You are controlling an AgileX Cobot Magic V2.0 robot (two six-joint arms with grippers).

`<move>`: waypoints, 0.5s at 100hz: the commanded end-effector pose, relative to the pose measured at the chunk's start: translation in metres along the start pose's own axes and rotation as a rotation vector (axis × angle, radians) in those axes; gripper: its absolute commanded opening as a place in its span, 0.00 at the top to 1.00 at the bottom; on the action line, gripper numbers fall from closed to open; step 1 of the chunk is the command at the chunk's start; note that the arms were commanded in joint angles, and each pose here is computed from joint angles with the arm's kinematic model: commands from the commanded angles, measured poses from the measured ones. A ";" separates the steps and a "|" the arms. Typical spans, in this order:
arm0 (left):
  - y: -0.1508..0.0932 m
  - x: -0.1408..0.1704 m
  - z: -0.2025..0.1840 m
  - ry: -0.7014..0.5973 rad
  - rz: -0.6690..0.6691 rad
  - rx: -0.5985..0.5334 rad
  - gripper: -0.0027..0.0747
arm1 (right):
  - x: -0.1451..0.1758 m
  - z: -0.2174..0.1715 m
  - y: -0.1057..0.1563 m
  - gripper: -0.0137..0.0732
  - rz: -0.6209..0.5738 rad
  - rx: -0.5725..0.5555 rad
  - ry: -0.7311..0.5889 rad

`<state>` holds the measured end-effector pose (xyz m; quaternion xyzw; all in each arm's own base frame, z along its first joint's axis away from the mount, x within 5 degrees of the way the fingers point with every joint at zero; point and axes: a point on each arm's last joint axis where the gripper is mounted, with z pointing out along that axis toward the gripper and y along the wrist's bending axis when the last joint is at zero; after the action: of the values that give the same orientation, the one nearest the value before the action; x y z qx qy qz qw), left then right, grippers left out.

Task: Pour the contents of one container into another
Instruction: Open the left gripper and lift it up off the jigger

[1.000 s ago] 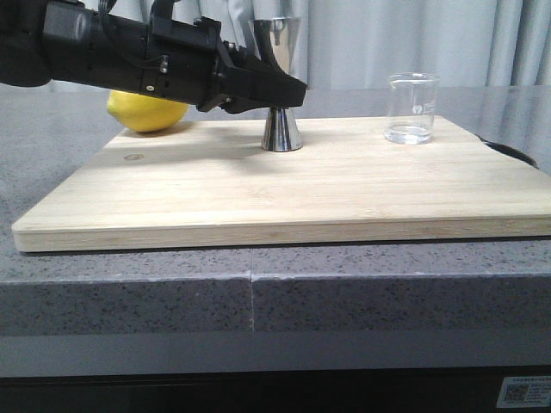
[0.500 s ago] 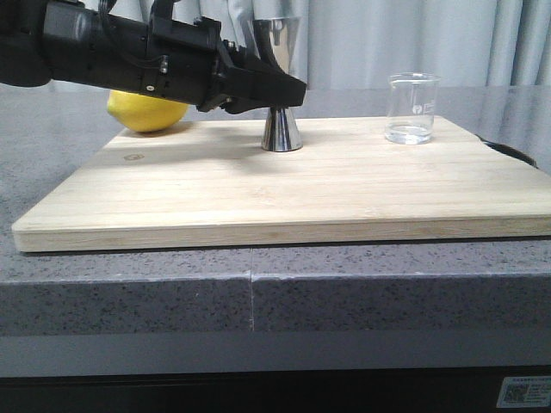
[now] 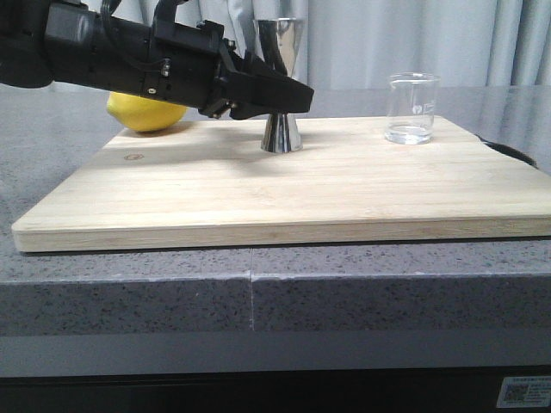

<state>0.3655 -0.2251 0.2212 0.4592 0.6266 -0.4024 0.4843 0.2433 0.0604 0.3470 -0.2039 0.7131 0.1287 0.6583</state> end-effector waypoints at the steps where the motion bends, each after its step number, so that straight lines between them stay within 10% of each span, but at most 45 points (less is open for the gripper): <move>1: -0.007 -0.032 -0.006 -0.106 0.026 0.022 0.30 | -0.015 -0.007 0.001 0.21 -0.004 -0.013 -0.066; 50: -0.010 -0.033 -0.011 0.003 0.047 0.016 0.22 | -0.015 -0.007 0.001 0.21 -0.004 -0.011 -0.065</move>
<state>0.3630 -0.2237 0.2152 0.4785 0.6425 -0.3887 0.4552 0.2433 0.0604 0.3470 -0.2039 0.7131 0.1287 0.6583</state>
